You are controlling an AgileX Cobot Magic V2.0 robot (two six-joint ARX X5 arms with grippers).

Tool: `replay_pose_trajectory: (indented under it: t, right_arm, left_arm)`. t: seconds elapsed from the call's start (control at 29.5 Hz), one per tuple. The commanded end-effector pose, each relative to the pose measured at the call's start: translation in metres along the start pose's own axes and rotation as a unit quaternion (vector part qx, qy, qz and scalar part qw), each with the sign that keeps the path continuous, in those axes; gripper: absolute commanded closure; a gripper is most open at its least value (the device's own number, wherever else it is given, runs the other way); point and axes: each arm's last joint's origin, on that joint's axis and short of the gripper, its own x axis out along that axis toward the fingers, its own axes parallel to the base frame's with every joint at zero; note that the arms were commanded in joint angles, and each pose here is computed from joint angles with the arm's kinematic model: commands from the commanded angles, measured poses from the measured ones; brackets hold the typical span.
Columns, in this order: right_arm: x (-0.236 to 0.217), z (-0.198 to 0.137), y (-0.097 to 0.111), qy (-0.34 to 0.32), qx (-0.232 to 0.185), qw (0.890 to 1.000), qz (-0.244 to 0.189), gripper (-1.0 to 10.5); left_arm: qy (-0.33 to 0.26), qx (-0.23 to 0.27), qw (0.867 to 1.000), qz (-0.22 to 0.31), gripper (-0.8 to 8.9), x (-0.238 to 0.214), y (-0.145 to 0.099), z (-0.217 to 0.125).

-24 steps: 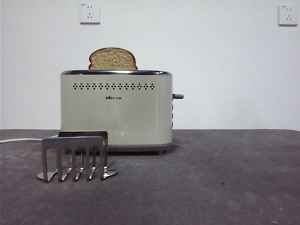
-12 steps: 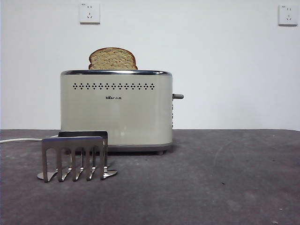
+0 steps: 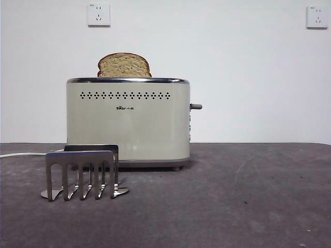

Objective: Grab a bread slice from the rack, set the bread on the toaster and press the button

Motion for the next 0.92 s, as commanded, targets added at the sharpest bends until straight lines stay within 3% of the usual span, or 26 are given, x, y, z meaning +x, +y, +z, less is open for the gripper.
replay_pose_trajectory:
  t: [0.03,0.17,0.31,0.58,0.92]
  right_arm:
    - [0.006,-0.015,-0.001,-0.047,-0.009,0.998,-0.036,9.5]
    - [0.016,-0.047,0.001,-0.129,0.010,0.990,-0.057,9.5]
    - [0.034,-0.090,-0.001,-0.124,0.050,0.985,-0.111,9.5]
    - [0.064,-0.176,0.000,-0.157,0.129,0.959,-0.198,9.5]
    - [0.087,-0.246,0.003,-0.109,0.149,0.957,-0.225,9.5]
  left_arm:
    - [0.005,-0.004,1.000,0.003,8.16,0.001,0.001,-0.004]
    - [0.005,-0.004,1.000,0.003,8.17,0.001,0.001,-0.004]
    - [0.005,-0.004,1.000,0.003,8.17,0.001,0.001,-0.004]
    - [0.005,-0.004,1.000,0.003,8.17,0.001,0.001,-0.004]
    - [0.005,-0.004,1.000,0.003,8.17,0.001,0.001,-0.004]
